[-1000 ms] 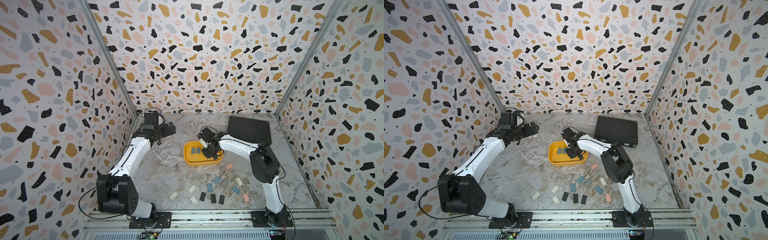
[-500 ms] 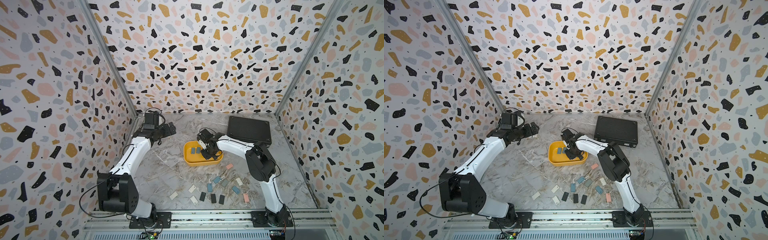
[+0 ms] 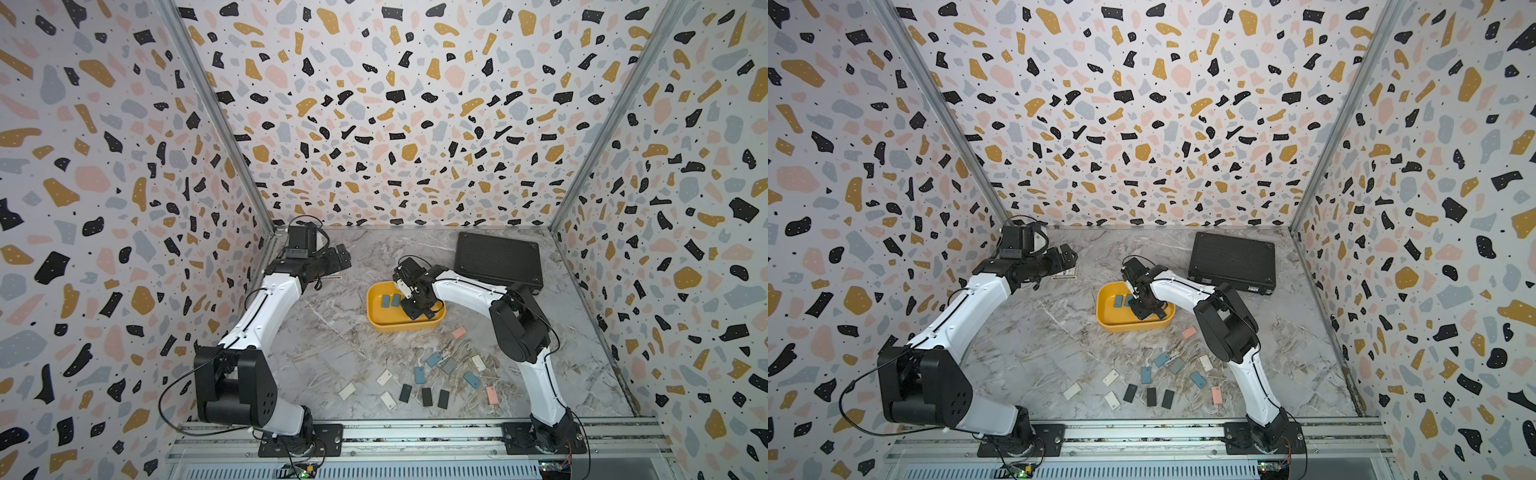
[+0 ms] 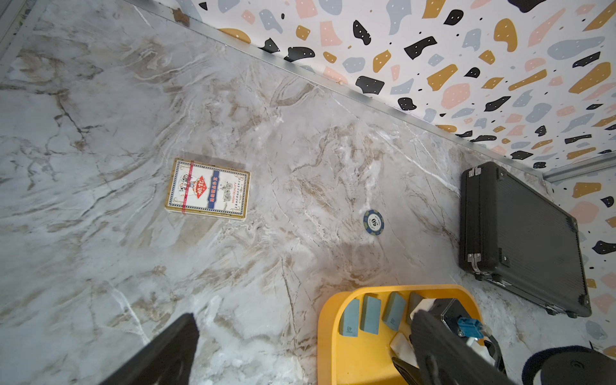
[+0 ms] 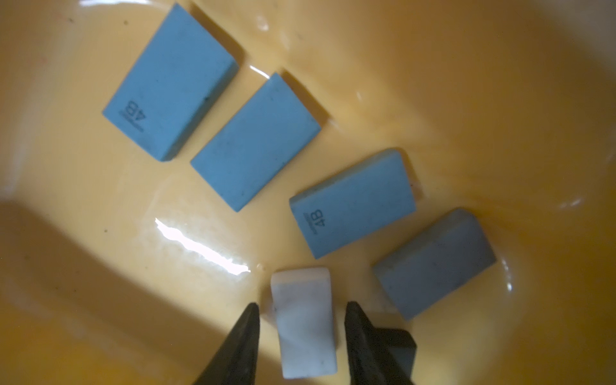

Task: Put the eraser in the storage box
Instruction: Place the eraser in the storage box.

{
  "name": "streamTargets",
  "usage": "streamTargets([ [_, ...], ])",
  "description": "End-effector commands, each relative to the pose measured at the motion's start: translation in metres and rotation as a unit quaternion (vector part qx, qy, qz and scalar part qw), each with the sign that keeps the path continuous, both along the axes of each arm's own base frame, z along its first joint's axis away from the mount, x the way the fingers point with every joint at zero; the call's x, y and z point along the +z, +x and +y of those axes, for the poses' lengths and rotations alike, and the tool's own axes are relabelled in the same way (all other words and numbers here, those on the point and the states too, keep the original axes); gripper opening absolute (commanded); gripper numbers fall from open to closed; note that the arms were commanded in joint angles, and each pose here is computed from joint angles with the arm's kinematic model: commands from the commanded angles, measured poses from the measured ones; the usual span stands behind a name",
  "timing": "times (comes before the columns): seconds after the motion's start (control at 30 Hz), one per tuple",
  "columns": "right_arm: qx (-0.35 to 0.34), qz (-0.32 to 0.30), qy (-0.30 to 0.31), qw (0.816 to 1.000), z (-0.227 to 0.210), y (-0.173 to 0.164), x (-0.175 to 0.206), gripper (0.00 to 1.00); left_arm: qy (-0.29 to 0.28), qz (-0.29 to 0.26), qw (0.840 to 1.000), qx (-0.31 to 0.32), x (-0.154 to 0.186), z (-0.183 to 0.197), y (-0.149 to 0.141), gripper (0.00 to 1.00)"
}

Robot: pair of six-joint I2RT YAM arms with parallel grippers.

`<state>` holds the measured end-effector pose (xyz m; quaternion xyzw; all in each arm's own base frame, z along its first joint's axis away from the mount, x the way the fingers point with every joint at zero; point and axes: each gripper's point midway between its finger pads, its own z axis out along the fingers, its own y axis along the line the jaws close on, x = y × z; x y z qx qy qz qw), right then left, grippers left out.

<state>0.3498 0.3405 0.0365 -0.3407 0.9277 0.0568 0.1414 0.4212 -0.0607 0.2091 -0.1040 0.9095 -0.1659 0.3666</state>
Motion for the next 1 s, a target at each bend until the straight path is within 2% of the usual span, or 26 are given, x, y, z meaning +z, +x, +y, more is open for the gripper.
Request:
streamTargets([
  [0.0,0.001,-0.032,0.037,0.999,0.009,0.003,0.051,0.48,0.000,-0.021,1.000,0.002,0.009,0.002,0.009,0.99],
  [0.27,-0.049,-0.115,0.055,0.991,-0.024,0.000,0.123,0.58,0.001,-0.022,1.000,0.002,0.012,0.003,0.007,0.99],
  [0.43,-0.108,-0.130,0.067,0.983,-0.064,-0.017,0.142,0.66,0.000,-0.025,1.000,0.002,0.014,0.003,0.006,0.99],
  [0.67,-0.217,-0.059,0.089,0.970,-0.132,-0.042,0.110,0.68,-0.001,-0.027,1.000,0.001,0.016,0.003,0.005,0.99],
  [0.97,-0.273,-0.005,0.094,0.957,-0.163,-0.065,0.059,0.68,-0.001,-0.031,1.000,0.002,0.018,0.003,0.003,1.00],
])
